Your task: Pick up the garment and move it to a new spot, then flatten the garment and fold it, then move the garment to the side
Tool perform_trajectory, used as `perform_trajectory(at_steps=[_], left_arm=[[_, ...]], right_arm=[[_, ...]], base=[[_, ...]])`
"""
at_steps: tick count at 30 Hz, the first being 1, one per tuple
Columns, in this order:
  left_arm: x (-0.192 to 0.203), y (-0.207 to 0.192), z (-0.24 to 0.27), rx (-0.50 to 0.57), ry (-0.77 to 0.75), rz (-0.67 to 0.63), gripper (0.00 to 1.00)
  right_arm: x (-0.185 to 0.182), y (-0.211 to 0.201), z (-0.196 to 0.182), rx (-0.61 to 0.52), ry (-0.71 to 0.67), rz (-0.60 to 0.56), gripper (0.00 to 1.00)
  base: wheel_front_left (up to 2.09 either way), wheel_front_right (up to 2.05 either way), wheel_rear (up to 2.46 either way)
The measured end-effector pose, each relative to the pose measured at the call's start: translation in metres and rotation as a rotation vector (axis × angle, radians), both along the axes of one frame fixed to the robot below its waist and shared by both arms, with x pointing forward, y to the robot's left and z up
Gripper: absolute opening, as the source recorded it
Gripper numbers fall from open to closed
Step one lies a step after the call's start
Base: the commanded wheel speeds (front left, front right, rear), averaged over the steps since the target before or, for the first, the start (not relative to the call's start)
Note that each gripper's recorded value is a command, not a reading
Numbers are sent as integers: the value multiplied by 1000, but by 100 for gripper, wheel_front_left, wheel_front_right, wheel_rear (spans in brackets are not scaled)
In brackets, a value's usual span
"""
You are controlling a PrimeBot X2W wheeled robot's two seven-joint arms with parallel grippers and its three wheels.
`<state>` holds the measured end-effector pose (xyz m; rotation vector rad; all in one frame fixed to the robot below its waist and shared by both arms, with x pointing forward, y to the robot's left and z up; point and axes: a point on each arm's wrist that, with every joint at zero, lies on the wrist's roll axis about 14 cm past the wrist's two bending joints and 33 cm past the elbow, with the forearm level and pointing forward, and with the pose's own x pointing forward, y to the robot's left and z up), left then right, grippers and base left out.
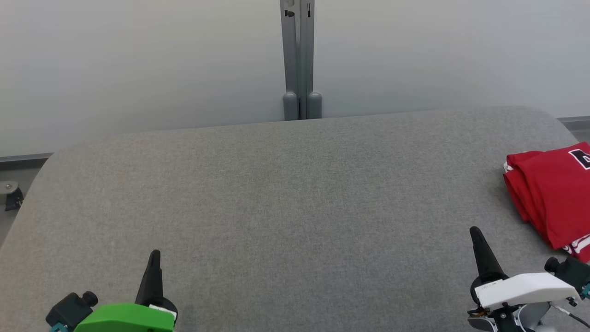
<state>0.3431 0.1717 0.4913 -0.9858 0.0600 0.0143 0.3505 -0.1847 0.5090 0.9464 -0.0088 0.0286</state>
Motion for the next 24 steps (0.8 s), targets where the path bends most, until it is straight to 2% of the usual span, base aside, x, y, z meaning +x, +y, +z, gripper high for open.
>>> perform_trajectory(at_steps=[24], left_arm=[[16, 12, 4, -235, 1, 19, 0]], right_arm=[[14, -7, -2, 250, 26, -12, 0]], base=[[0, 0, 0]])
